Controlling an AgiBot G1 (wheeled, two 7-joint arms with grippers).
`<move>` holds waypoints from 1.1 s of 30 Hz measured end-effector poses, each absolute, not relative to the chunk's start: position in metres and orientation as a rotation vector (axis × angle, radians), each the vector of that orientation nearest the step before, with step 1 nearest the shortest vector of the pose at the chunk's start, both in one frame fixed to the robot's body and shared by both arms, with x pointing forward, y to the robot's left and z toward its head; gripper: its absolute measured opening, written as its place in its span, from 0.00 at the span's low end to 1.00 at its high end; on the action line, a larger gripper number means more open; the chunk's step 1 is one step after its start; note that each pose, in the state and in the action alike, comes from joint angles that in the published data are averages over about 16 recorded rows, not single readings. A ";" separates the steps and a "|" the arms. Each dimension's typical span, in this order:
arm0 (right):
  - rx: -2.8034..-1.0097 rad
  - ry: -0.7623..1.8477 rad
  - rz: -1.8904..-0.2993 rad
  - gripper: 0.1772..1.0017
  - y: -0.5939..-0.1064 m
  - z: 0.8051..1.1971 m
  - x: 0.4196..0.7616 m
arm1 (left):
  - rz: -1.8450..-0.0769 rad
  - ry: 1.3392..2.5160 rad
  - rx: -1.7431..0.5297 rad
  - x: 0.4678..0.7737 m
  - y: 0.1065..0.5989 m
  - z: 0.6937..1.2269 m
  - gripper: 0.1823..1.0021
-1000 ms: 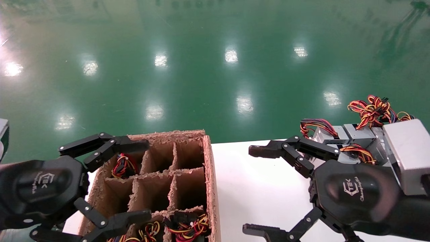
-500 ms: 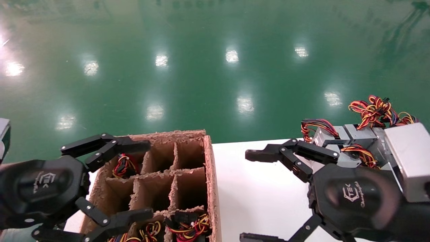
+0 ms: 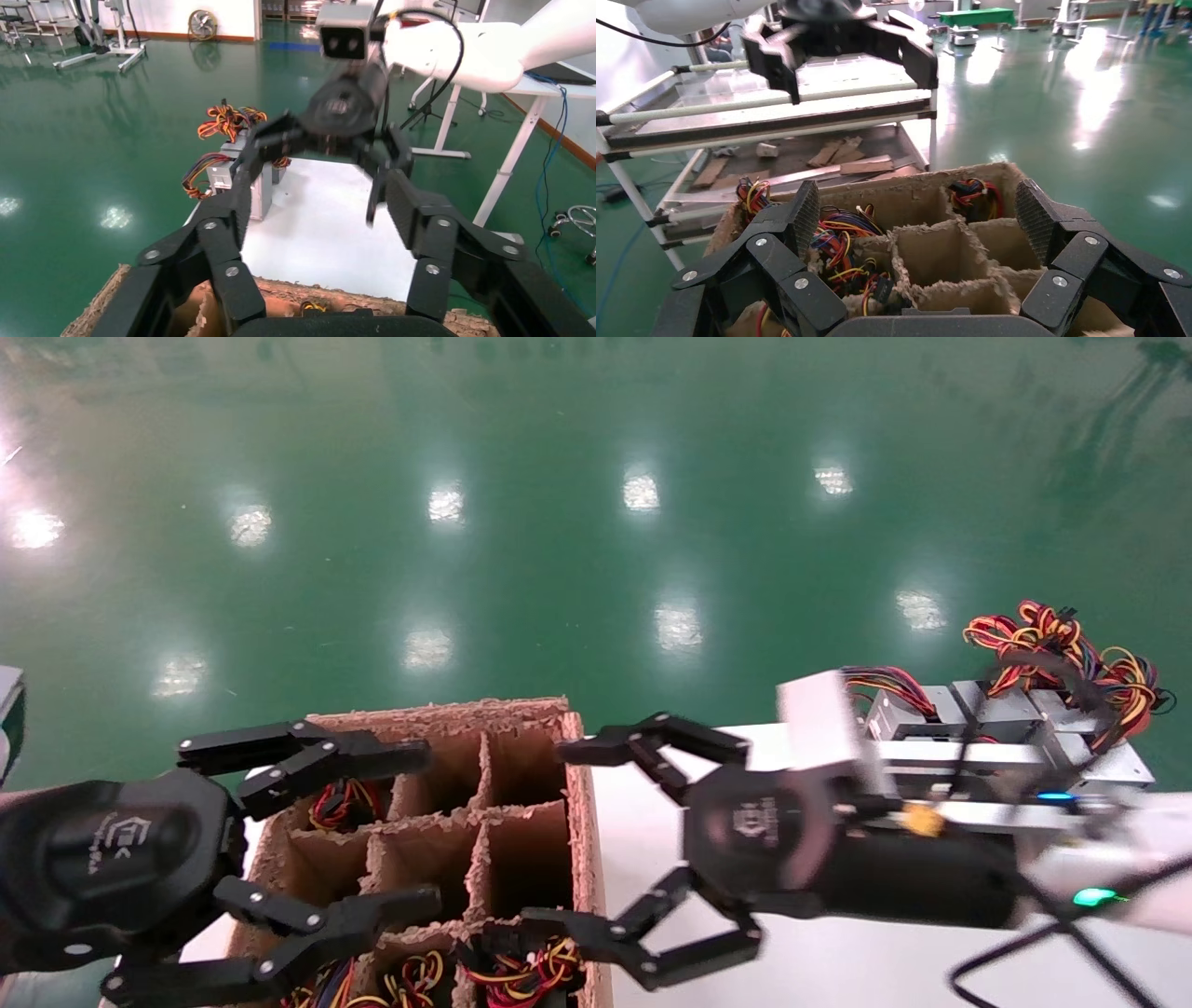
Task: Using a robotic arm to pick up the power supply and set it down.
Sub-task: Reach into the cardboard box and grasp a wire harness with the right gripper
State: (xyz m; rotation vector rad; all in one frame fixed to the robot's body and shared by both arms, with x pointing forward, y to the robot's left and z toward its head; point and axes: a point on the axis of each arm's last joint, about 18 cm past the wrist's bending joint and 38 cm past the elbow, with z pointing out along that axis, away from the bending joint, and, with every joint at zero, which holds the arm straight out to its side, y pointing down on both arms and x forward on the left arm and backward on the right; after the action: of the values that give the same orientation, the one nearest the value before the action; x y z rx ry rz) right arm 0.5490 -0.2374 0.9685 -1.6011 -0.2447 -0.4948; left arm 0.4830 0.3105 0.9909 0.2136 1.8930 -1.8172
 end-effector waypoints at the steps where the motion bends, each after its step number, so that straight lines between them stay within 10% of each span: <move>1: -1.601 -0.247 -0.487 1.00 -0.232 0.967 0.554 | -1.817 1.893 0.214 0.483 0.310 0.991 0.75; 20: -1.605 -0.300 -0.388 1.00 -0.139 0.949 0.613 | -1.817 1.893 0.214 0.483 0.310 0.991 0.21; 33: -1.613 -0.278 -0.381 1.00 -0.106 0.943 0.633 | -1.817 1.893 0.214 0.483 0.310 0.991 0.04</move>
State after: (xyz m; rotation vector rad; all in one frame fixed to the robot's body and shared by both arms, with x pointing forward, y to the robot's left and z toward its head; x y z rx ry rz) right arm 0.6327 -0.1056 0.9430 -1.6134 -0.2775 -0.3810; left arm 0.4830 0.3105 0.9909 0.2136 1.8930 -1.8172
